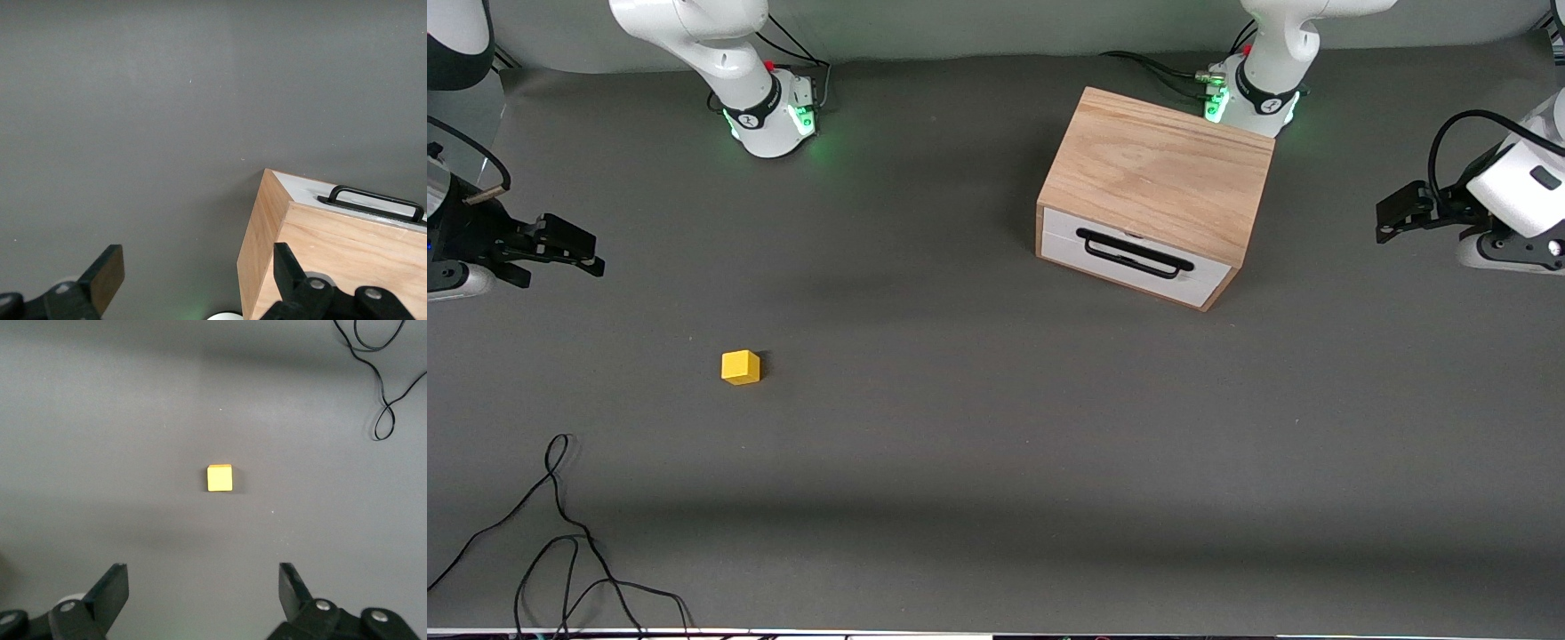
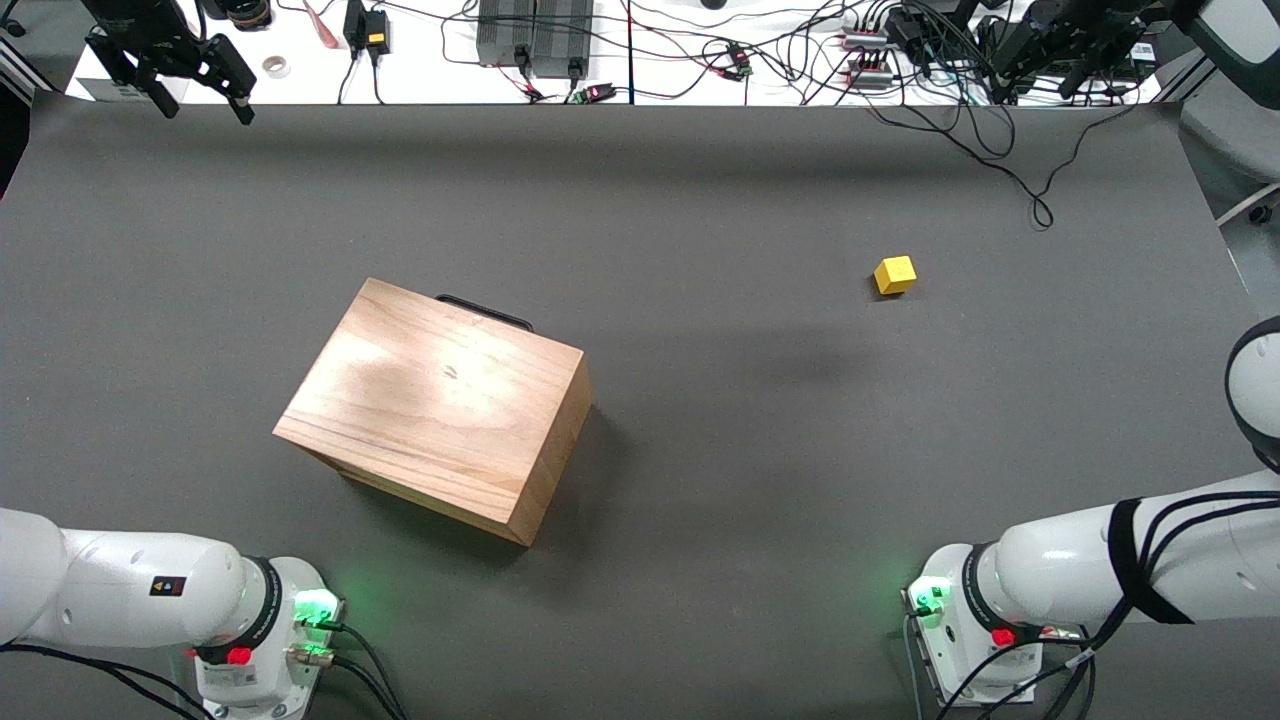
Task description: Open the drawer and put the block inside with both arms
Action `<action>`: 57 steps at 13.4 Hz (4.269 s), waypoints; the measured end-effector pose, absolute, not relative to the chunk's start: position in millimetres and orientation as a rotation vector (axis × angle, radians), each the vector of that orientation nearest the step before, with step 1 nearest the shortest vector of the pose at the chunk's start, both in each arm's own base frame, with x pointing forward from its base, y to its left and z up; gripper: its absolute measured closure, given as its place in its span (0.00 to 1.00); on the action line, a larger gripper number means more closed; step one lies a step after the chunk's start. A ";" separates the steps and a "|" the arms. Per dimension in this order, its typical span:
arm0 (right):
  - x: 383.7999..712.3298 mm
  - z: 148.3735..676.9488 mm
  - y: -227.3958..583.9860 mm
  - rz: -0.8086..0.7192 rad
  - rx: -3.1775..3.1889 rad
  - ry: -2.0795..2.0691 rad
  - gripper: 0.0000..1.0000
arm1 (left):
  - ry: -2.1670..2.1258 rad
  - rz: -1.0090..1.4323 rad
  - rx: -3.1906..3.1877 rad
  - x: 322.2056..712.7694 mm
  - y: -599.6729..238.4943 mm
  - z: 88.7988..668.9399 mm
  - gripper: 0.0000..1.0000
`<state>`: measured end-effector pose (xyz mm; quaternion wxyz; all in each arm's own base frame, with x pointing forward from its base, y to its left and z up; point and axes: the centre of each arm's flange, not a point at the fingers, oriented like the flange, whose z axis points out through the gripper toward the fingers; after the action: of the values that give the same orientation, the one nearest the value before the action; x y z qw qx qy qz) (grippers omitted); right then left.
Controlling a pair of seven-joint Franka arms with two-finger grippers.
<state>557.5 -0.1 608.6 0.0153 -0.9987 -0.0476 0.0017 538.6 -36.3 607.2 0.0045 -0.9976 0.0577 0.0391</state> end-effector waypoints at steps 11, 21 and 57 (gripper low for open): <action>557.0 608.2 -2.7 0.039 -3.107 -0.137 0.00 | 0.176 0.140 -3.123 539.6 -37.8 603.5 0.00; 561.0 576.9 -2.6 0.181 -3.097 -0.136 0.00 | -0.623 0.120 -2.997 489.5 -228.0 600.8 0.00; 576.0 181.7 7.7 0.097 -3.120 -0.241 0.00 | -1.492 0.297 -2.498 494.9 -342.2 303.7 0.00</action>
<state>576.0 7.7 181.7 0.0055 -0.9965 -0.0771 0.0309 494.9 -342.2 303.7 0.1082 -0.8491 -0.5071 0.1010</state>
